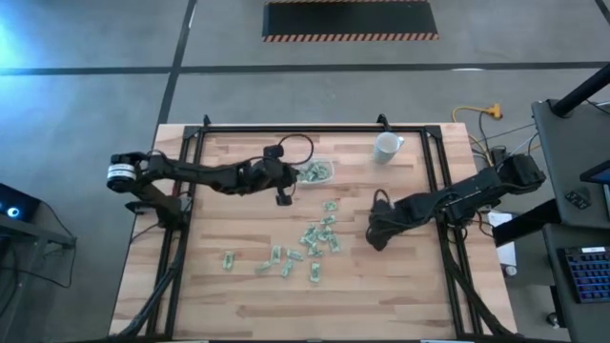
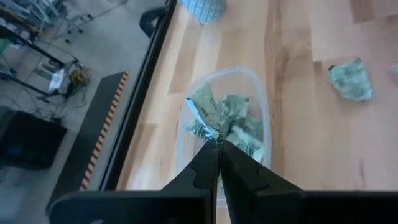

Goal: Pick and place Stevia / Truvia into bins
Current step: Put the stevia packet into the transparent container

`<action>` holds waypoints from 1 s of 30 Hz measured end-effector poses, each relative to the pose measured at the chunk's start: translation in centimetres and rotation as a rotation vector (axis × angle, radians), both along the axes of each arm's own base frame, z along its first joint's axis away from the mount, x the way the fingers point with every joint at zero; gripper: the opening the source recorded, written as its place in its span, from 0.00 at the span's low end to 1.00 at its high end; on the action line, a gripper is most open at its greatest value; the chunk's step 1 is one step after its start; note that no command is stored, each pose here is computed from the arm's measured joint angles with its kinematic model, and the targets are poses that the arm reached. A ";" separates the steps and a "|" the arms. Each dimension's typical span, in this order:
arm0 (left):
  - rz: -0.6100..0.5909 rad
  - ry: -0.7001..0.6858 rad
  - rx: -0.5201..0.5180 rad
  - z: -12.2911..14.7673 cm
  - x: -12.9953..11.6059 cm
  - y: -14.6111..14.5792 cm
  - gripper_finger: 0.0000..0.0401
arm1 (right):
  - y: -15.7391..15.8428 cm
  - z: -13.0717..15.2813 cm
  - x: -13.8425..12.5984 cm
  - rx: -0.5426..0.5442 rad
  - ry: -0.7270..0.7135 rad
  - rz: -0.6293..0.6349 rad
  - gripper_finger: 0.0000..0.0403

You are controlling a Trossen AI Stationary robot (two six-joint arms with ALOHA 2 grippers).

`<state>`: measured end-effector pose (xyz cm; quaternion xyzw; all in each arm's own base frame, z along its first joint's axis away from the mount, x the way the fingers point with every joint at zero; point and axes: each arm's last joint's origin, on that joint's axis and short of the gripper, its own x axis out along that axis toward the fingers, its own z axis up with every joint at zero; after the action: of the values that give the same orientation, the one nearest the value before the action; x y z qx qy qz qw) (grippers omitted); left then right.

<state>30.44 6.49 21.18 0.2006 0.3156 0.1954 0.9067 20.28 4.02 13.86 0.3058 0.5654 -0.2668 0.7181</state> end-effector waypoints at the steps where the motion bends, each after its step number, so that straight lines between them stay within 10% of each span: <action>1: 0.002 0.004 -0.003 -0.2 0.0 0.4 0.00 | 0.1 0.1 0.6 0.003 -0.059 0.040 0.18; 15: -0.014 0.124 -0.113 -5.4 1.7 4.3 0.00 | 0.8 -1.3 3.6 -0.043 -0.135 0.273 0.18; 30: -0.032 0.128 -0.098 -4.6 2.6 4.6 0.13 | 0.7 -1.0 3.3 -0.071 -0.105 0.322 0.08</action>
<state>33.09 11.07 16.56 0.1732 0.3786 0.1518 0.8964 23.57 4.70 12.85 0.1990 0.5591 -0.1518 0.7904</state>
